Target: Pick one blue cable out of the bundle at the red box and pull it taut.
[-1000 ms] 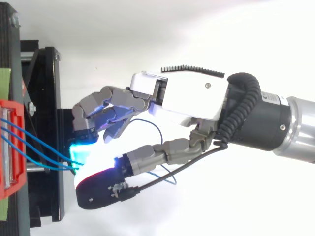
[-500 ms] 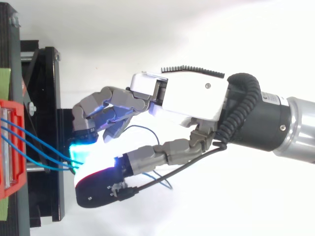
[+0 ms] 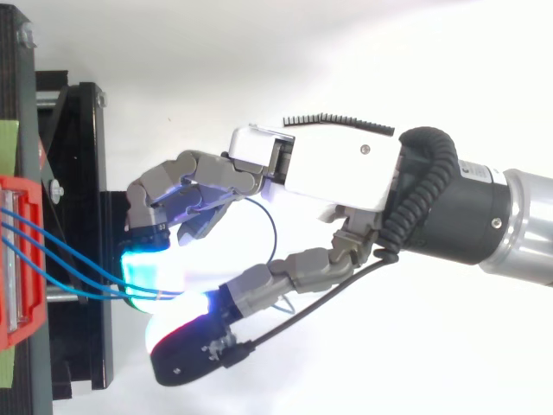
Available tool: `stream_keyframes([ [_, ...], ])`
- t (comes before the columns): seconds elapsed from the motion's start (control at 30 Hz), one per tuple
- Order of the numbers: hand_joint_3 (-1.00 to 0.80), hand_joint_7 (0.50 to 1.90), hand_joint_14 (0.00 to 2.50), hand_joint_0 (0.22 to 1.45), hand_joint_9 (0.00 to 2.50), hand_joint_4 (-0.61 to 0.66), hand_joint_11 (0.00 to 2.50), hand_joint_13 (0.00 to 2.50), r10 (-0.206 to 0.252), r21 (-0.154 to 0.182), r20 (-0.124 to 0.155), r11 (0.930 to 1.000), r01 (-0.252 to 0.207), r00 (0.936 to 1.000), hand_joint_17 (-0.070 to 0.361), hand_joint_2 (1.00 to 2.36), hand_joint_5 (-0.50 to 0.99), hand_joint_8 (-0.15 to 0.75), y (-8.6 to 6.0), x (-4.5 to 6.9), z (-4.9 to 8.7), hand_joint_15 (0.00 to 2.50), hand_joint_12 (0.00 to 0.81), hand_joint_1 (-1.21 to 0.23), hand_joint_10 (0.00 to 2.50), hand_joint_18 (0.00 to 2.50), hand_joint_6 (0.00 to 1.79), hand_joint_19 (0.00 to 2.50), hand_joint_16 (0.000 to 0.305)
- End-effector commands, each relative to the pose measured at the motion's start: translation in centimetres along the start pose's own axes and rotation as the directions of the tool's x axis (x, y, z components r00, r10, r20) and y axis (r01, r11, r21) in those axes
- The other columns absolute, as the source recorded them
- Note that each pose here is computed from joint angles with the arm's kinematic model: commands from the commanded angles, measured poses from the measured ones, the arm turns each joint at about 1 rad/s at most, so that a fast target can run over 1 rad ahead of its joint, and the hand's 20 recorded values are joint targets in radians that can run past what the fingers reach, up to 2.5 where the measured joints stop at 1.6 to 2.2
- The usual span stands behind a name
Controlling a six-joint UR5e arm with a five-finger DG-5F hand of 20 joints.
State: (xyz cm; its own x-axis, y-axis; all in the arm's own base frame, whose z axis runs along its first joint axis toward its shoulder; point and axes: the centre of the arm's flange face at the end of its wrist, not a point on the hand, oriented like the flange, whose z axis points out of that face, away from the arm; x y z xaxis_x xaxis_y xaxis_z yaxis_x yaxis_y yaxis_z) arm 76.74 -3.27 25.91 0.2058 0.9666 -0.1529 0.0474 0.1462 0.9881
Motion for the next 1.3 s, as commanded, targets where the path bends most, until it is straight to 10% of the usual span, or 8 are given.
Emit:
stream_keyframes([
  [0.0, -0.50, 1.22, 0.01, 0.72, 0.53, 0.10, 0.73, 0.50, 0.000, 0.000, -0.002, 1.0000, 0.000, 1.0000, 0.127, 1.00, -0.23, 0.315, 0.01, 0.01, 0.01, 0.21, 0.420, -0.93, 0.01, 0.68, 0.83, 0.39, 0.056],
  [0.57, -0.50, 1.12, 0.01, 0.42, 0.52, 0.21, 0.74, 0.51, 0.000, -0.001, -0.003, 1.0000, 0.000, 1.0000, 0.157, 1.00, -0.24, 0.373, 0.01, 0.02, 0.01, 0.22, 0.484, -0.86, 0.01, 0.74, 0.82, 0.39, 0.070],
  [1.27, -0.32, 1.23, 0.01, 0.58, 0.56, 0.20, 0.68, 0.49, -0.002, -0.004, -0.006, 1.0000, 0.002, 1.0000, 0.134, 1.01, -0.21, 0.353, 0.04, 0.06, 0.03, 0.23, 0.442, -0.70, 0.02, 0.66, 0.78, 0.47, 0.059],
])
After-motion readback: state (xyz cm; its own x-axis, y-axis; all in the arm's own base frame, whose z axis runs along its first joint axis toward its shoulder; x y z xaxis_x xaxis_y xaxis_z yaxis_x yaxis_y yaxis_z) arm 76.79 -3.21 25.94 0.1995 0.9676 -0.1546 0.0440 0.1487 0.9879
